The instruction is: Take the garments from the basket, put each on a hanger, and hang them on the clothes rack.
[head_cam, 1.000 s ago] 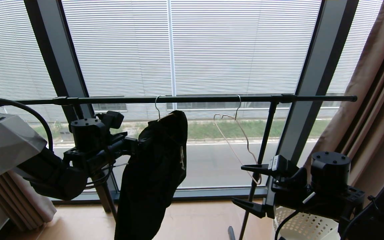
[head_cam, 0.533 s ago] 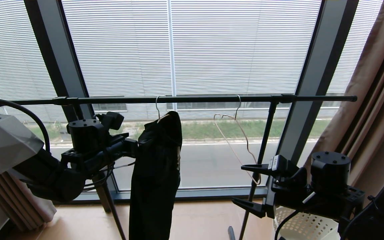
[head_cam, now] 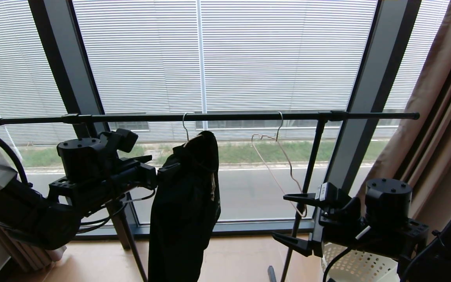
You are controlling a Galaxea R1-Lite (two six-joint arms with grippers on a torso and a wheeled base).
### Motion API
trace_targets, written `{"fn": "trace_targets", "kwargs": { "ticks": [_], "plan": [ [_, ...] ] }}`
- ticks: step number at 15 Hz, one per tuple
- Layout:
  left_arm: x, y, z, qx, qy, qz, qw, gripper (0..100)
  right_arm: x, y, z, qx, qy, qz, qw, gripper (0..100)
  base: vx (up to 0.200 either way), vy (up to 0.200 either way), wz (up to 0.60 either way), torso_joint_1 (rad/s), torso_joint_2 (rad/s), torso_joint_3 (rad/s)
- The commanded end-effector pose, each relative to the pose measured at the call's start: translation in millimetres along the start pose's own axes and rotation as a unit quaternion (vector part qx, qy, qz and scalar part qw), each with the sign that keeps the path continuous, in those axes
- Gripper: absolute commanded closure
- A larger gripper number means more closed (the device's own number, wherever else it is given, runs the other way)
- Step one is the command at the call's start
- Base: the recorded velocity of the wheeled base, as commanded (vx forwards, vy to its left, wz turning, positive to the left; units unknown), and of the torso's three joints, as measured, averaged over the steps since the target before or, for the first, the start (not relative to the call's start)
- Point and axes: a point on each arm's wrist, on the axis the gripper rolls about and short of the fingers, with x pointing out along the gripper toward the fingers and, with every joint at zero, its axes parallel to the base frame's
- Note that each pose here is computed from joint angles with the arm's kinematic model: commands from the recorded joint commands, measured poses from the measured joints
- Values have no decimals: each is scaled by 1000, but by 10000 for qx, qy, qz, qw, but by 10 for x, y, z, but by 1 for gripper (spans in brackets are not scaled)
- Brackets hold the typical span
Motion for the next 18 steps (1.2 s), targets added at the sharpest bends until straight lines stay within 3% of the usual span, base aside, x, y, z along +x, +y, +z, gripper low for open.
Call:
{"fn": "trace_targets", "kwargs": {
  "ticks": [1,4,7,9,11,13,15,18],
  "plan": [
    [-142,-53,76,35,-101,-80,9999,0,-9,4,11,-13,-14,-3,10000,0,0,0,0,0,0,0],
    [-414,-158,141,89,-197,-401,9990,0,-46,11,73,-169,-109,-117,9997,0,0,0,0,0,0,0],
    [-728,-267,267,225,-470,-403,9978,0,-319,66,395,-608,-582,-868,9927,0,0,0,0,0,0,0],
    [-1050,-337,276,601,-599,-305,9959,0,-674,242,560,-735,-771,-1378,9847,0,0,0,0,0,0,0],
    [-1355,-385,176,796,-476,-155,9956,0,-957,427,497,-605,-509,-2013,9763,0,0,0,0,0,0,0],
    [-1625,-492,7,750,-286,-170,9966,0,-1208,634,339,-497,-290,-2374,9697,0,0,0,0,0,0,0],
    [-1851,-588,-215,703,-88,-202,9973,0,-1425,767,289,-241,-39,-2962,9548,0,0,0,0,0,0,0],
    [-1973,-638,-316,739,-61,-211,9970,0,-1587,887,263,-95,33,-3153,9489,0,0,0,0,0,0,0]
  ]
}}
